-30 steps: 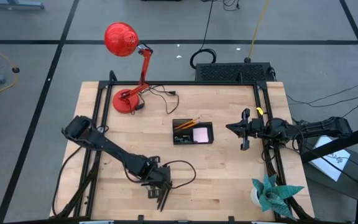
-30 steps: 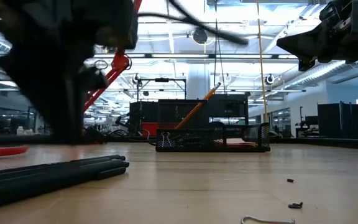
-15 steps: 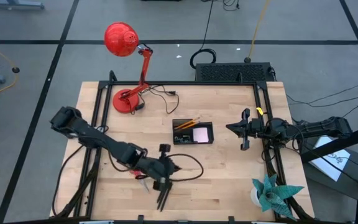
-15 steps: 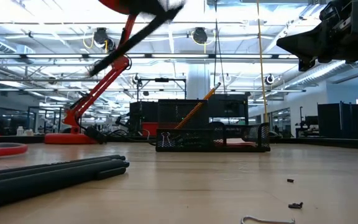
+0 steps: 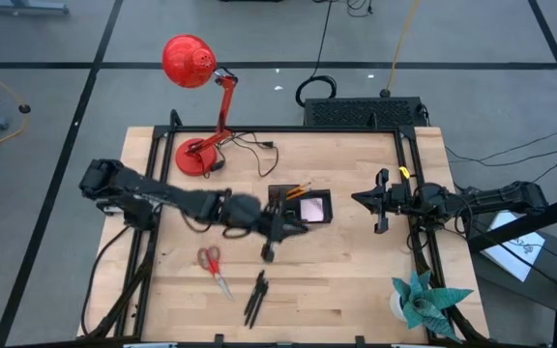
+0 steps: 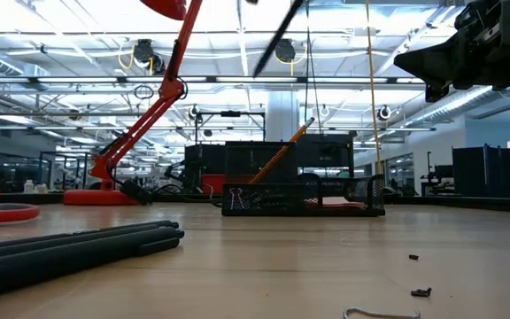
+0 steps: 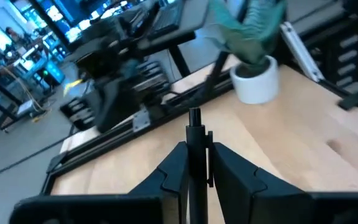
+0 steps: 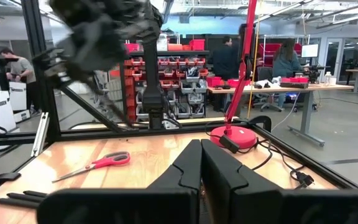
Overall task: Pick and place office supplies into organizer
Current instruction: Put the black pen into the black desk organizer
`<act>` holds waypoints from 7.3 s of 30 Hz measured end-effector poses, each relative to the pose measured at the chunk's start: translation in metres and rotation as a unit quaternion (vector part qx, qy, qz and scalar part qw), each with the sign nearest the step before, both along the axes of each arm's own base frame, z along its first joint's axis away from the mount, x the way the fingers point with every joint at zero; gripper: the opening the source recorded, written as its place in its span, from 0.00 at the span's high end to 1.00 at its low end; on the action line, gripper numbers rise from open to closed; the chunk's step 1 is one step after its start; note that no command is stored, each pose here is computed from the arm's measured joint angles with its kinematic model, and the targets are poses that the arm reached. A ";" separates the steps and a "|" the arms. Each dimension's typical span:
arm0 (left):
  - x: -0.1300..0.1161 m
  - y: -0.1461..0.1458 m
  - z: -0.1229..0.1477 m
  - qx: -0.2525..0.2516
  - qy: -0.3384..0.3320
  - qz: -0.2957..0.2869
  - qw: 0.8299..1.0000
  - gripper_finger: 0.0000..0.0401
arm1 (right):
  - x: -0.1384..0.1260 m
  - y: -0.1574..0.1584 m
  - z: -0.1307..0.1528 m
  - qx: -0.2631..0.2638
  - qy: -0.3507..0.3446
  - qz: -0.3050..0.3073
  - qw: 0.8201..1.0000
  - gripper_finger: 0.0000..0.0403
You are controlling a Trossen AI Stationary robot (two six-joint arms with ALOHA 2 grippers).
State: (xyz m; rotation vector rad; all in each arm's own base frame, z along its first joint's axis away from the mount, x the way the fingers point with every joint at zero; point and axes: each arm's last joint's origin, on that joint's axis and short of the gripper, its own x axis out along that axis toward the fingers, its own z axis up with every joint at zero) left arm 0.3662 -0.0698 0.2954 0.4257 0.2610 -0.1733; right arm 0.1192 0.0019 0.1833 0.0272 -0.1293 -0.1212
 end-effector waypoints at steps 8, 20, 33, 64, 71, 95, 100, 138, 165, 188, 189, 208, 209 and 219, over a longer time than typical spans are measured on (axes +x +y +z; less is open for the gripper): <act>0.003 0.067 -0.016 -0.034 -0.041 0.008 0.999 0.83 | 0.000 0.000 0.000 0.000 0.000 0.000 1.000 0.99; -0.027 0.132 -0.068 -0.110 -0.078 0.073 0.988 0.83 | 0.000 0.000 0.000 -0.002 0.000 0.000 1.000 0.99; -0.020 0.125 -0.077 -0.128 -0.080 0.063 0.987 0.83 | 0.000 0.000 0.001 -0.002 -0.004 -0.002 1.000 0.99; 0.000 0.140 -0.136 -0.154 0.053 0.142 0.976 0.83 | 0.000 0.000 0.000 -0.009 0.001 -0.002 1.000 0.99; 0.002 0.134 -0.135 -0.157 0.054 0.134 0.977 0.83 | 0.000 0.000 0.000 -0.008 0.000 -0.002 1.000 0.99; -0.042 0.077 -0.034 -0.029 0.030 0.188 0.981 0.59 | 0.000 0.000 0.000 -0.009 0.001 -0.001 1.000 0.99; -0.086 0.027 -0.010 -0.072 0.074 0.189 0.976 0.63 | 0.000 0.000 0.000 -0.009 0.001 -0.001 1.000 0.99; -0.050 -0.084 -0.136 -0.327 0.364 0.327 0.809 0.54 | 0.004 0.001 -0.003 -0.002 0.014 0.012 1.000 0.99; -0.007 -0.109 -0.133 -0.350 0.436 0.461 0.689 0.54 | 0.004 0.001 -0.004 -0.001 0.019 0.012 1.000 0.99; -0.023 -0.103 -0.169 -0.355 0.460 0.444 0.682 0.54 | 0.004 0.001 -0.004 -0.001 0.019 0.012 1.000 0.99; -0.023 -0.103 -0.169 -0.352 0.462 0.442 0.684 0.54 | 0.004 0.001 -0.004 -0.001 0.019 0.012 1.000 0.99; -0.025 -0.082 -0.170 -0.146 0.555 0.264 0.775 0.54 | 0.004 0.001 -0.004 -0.001 0.020 0.011 1.000 0.99; -0.025 -0.082 -0.170 -0.138 0.556 0.256 0.778 0.54 | 0.004 0.001 -0.004 -0.002 0.020 0.011 1.000 0.99; -0.022 -0.081 -0.158 -0.155 0.531 0.237 0.799 0.54 | 0.004 0.001 -0.004 -0.002 0.020 0.011 1.000 0.99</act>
